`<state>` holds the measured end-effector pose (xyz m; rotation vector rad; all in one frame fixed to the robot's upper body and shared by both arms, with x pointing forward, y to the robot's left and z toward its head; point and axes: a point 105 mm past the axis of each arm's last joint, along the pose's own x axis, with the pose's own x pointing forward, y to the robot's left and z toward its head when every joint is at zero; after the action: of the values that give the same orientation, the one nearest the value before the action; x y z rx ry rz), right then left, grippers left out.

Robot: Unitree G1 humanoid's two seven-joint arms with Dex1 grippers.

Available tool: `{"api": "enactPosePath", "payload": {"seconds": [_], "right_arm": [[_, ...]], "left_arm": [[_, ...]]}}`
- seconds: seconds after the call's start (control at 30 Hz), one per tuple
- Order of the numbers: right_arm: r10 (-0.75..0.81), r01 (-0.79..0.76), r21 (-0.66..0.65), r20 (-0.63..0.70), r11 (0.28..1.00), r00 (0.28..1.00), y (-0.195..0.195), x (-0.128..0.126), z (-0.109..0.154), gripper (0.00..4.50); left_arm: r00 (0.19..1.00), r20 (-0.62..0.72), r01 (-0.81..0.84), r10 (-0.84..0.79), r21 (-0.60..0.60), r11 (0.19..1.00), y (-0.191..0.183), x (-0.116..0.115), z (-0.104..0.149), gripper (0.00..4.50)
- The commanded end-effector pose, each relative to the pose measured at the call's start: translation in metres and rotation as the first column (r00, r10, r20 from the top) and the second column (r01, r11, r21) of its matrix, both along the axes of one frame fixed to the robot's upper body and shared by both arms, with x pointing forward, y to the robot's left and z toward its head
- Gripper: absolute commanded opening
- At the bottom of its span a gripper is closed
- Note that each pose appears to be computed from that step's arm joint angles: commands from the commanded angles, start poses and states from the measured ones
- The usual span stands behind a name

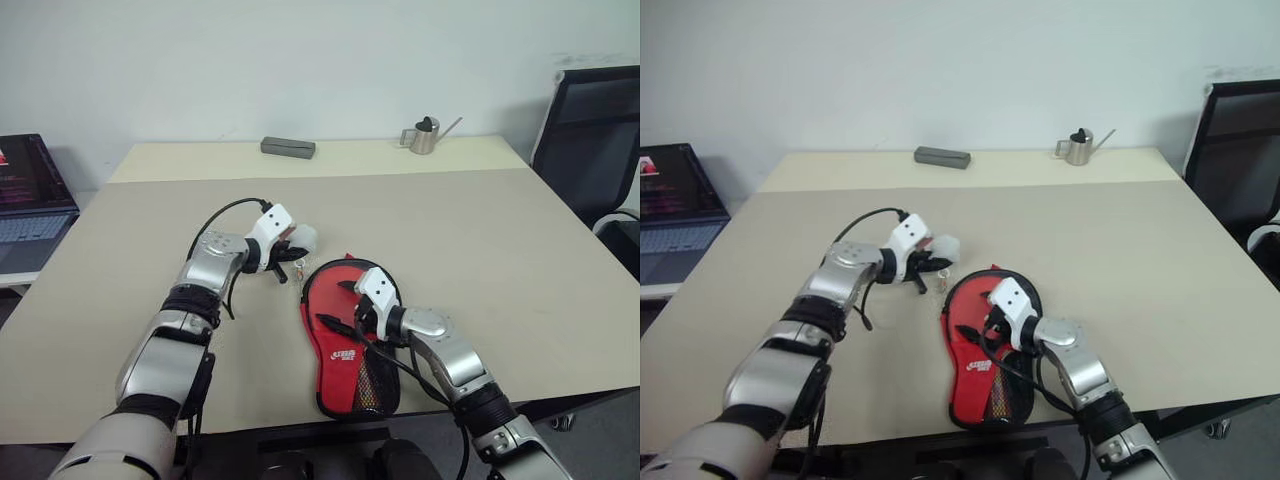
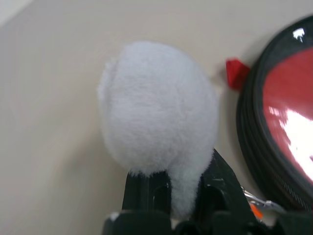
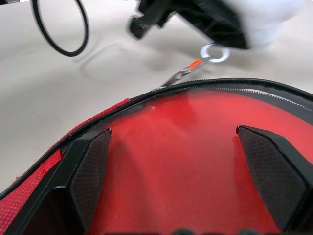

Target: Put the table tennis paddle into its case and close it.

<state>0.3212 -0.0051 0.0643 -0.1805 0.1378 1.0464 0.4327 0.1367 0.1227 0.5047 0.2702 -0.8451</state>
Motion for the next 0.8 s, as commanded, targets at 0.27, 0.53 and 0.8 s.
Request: {"api": "enactPosePath", "payload": {"seconds": [0.27, 0.53, 0.8], "right_arm": [[0.028, -0.043, -0.085, -0.17, 0.995, 0.985, 0.006, -0.025, -0.052, 4.5], [0.058, -0.075, -0.091, -0.179, 0.993, 0.982, 0.011, -0.033, -0.054, 4.5], [0.077, -0.096, -0.095, -0.189, 0.991, 0.979, 0.014, -0.043, -0.056, 4.5]], "left_arm": [[0.986, 0.158, -0.047, 0.043, 0.021, 0.999, -0.016, 0.022, 0.034, 0.13], [0.964, 0.235, -0.126, 0.12, 0.011, 0.992, -0.022, 0.033, 0.046, 0.13], [0.942, 0.3, -0.174, 0.154, 0.042, 0.984, -0.036, 0.039, 0.051, 0.13]]}}
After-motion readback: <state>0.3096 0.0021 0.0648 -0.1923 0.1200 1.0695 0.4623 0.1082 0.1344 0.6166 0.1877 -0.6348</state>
